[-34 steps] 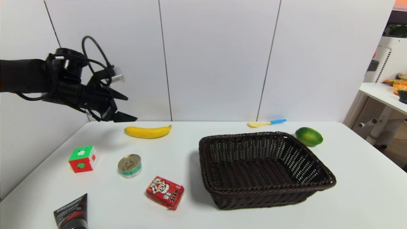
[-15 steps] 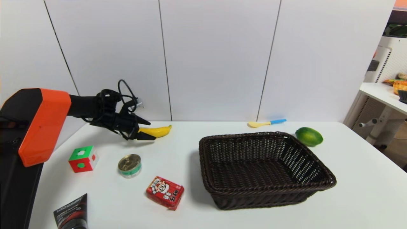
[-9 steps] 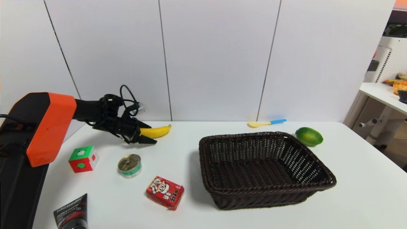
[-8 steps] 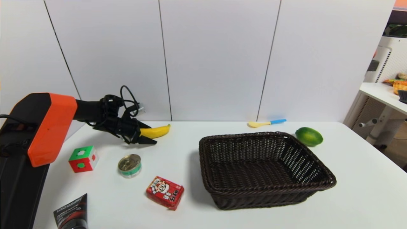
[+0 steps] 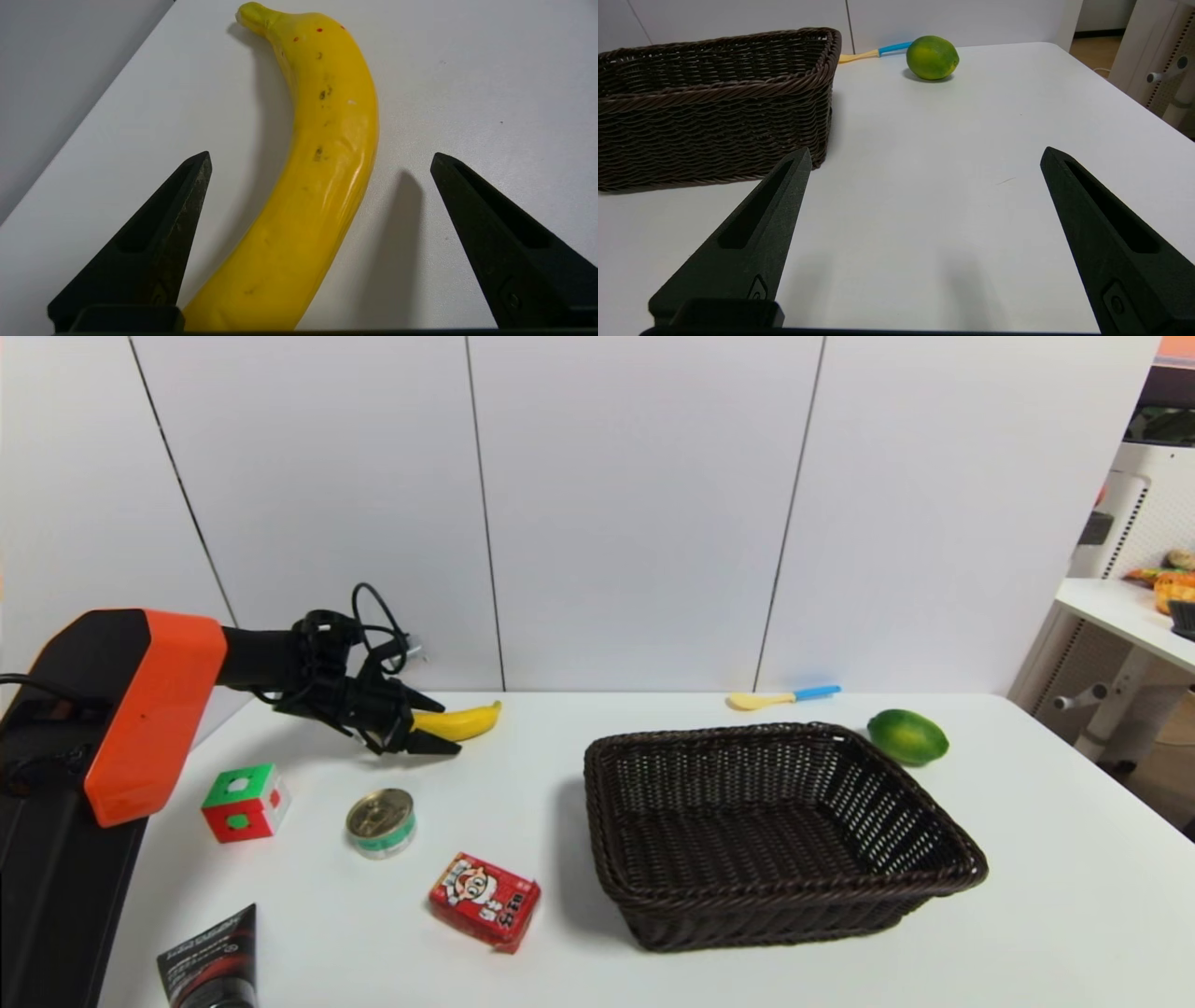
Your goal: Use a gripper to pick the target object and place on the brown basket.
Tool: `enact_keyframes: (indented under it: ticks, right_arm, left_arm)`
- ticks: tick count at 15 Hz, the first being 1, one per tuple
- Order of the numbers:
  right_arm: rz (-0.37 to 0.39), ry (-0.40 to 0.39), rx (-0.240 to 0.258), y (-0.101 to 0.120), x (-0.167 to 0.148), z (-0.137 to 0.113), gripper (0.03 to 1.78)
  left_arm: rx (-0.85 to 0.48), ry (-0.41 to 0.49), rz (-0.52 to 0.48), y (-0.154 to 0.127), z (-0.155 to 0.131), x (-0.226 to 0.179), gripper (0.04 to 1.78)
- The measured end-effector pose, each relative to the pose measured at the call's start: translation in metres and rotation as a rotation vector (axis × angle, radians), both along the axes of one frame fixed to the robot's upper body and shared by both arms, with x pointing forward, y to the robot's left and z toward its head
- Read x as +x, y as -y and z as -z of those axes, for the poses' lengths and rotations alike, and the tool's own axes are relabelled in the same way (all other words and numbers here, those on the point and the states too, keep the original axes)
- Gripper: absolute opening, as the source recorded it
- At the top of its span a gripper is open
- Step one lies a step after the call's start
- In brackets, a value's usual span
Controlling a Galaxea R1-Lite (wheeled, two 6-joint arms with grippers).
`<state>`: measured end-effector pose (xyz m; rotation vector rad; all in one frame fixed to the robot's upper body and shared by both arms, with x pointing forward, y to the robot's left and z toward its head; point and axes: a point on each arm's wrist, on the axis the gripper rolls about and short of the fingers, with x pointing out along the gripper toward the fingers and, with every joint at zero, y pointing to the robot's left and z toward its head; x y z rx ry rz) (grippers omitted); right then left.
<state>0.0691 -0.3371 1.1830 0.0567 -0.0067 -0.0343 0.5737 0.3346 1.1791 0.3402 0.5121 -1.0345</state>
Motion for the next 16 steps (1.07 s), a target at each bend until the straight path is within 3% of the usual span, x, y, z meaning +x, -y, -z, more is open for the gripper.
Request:
enact_keyframes:
  ticks: [3,7,8,12,16]
  right_arm:
    - [0.001,0.000,0.000,0.000,0.000,0.000,1.70]
    - [0.000,0.000,0.000,0.000,0.000,0.000,1.70]
    - [0.000,0.000,0.000,0.000,0.000,0.000,1.70]
    - [-0.001,0.000,0.000,0.000,0.000,0.000,1.70]
    - [-0.001,0.000,0.000,0.000,0.000,0.000,1.70]
  left_arm:
    - [-0.003,0.003,-0.005,-0.001,-0.005,-0.001,1.20]
    - [-0.004,-0.019,-0.007,-0.001,-0.003,-0.004,0.75]
    - [-0.005,-0.038,-0.006,-0.001,-0.001,-0.006,0.52]
    - [-0.001,-0.044,-0.001,0.000,-0.005,-0.010,0.52]
    - [0.001,0.028,0.003,0.002,-0.034,-0.013,0.52]
